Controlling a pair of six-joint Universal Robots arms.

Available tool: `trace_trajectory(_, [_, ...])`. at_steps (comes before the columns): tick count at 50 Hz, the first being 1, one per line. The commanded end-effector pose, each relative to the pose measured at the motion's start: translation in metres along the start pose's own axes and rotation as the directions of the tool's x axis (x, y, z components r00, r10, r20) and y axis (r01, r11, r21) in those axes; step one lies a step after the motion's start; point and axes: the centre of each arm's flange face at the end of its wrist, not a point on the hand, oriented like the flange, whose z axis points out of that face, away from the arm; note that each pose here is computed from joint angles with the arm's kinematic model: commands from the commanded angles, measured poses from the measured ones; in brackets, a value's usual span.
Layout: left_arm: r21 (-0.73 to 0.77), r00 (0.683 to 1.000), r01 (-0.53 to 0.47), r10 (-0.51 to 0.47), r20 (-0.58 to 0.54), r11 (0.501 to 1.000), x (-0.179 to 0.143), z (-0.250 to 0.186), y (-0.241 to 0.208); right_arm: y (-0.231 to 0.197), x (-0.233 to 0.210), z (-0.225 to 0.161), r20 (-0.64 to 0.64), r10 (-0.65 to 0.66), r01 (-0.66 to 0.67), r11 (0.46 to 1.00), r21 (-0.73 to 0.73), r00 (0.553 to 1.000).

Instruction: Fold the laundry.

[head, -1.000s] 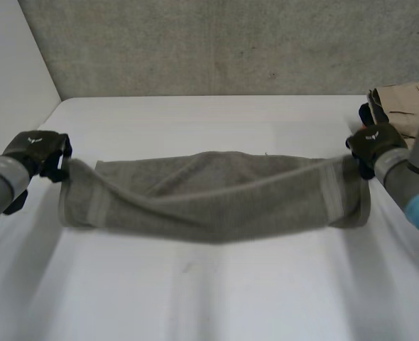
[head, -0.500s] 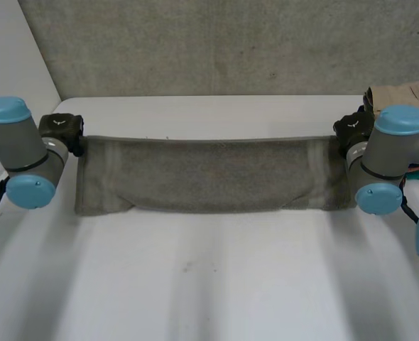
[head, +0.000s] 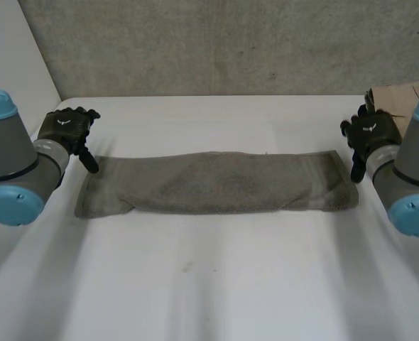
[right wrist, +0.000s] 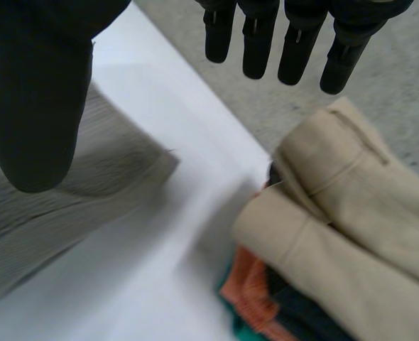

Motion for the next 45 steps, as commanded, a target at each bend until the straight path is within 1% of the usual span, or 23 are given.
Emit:
trace_trajectory(1, [0.01,0.999,0.007,-0.006,-0.044,1.0,0.005,-0.018,0.003,0.023,-0.019,-0.017,0.11,0.032,-0.026,0.998,-0.058,0.993])
trace_trajectory(6, [-0.007,0.998,0.007,-0.007,-0.059,1.0,0.009,-0.023,0.008,0.034,-0.025,-0.014,0.129,0.048,-0.038,0.996,-0.077,0.99])
trace_trajectory(10, [-0.011,0.998,0.007,-0.007,-0.063,1.0,0.01,-0.024,0.009,0.049,-0.036,-0.005,0.149,0.054,-0.038,0.994,-0.104,0.987])
trace_trajectory(13, [-0.012,0.998,0.007,-0.008,-0.062,1.0,0.01,-0.024,0.01,0.053,-0.039,-0.001,0.147,0.052,-0.037,0.994,-0.1,0.988])
trace_trajectory(18, [-0.014,0.998,0.007,-0.008,-0.064,1.0,0.01,-0.024,0.01,0.057,-0.04,0.005,0.115,0.039,-0.03,0.996,-0.082,0.993])
trace_trajectory(21, [-0.012,0.998,0.006,-0.007,-0.065,1.0,0.011,-0.025,0.009,0.061,-0.04,0.001,0.104,0.033,-0.023,0.995,-0.098,0.994])
trace_trajectory(24, [-0.002,0.998,0.006,-0.006,-0.064,1.0,0.01,-0.03,0.004,0.061,-0.024,-0.01,0.063,0.027,-0.019,0.993,-0.119,0.998])
trace_trajectory(25, [0.002,0.998,0.006,-0.006,-0.062,1.0,0.009,-0.032,0.002,0.053,-0.002,-0.017,0.017,0.012,-0.011,0.995,-0.104,1.0])
trace_trajectory(28, [0.018,0.998,0.006,-0.005,-0.063,1.0,0.007,-0.036,-0.004,0.053,0.035,-0.024,-0.057,-0.041,0.034,0.992,-0.118,0.998])
trace_trajectory(29, [0.021,0.998,0.006,-0.005,-0.065,1.0,0.007,-0.037,-0.006,0.059,0.049,-0.025,-0.08,-0.094,0.083,0.987,-0.136,0.992])
trace_trajectory(32, [0.031,0.997,0.007,-0.005,-0.071,1.0,0.006,-0.042,-0.01,0.071,0.063,-0.024,-0.076,-0.191,0.175,0.969,-0.177,0.979])
trace_trajectory(33, [0.032,0.998,0.008,-0.006,-0.069,0.999,0.005,-0.044,-0.01,0.075,0.071,-0.024,-0.082,-0.261,0.241,0.95,-0.198,0.962])
trace_trajectory(37, [0.029,0.998,0.009,-0.007,-0.07,1.0,0.005,-0.051,-0.011,0.077,0.074,-0.023,-0.069,-0.364,0.343,0.915,-0.213,0.929])
trace_trajectory(39, [0.024,0.997,0.009,-0.008,-0.071,1.0,0.005,-0.056,-0.01,0.073,0.071,-0.023,-0.064,-0.369,0.351,0.915,-0.197,0.927])
trace_trajectory(42, [0.023,0.997,0.011,-0.009,-0.071,1.0,0.003,-0.061,-0.011,0.047,0.053,-0.024,-0.062,-0.365,0.357,0.928,-0.104,0.929])
trace_trajectory(43, [0.024,0.998,0.011,-0.01,-0.07,1.0,0.002,-0.062,-0.011,0.038,0.044,-0.025,-0.057,-0.363,0.359,0.931,-0.068,0.93])
trace_trajectory(44, [0.023,0.997,0.012,-0.01,-0.07,1.0,0.001,-0.063,-0.011,0.017,0.025,-0.027,-0.049,-0.357,0.358,0.934,0.015,0.933])
trace_trajectory(45, [0.025,0.998,0.013,-0.011,-0.068,1.0,-0.001,-0.063,-0.012,0.005,0.015,-0.03,-0.045,-0.354,0.356,0.932,0.061,0.934])
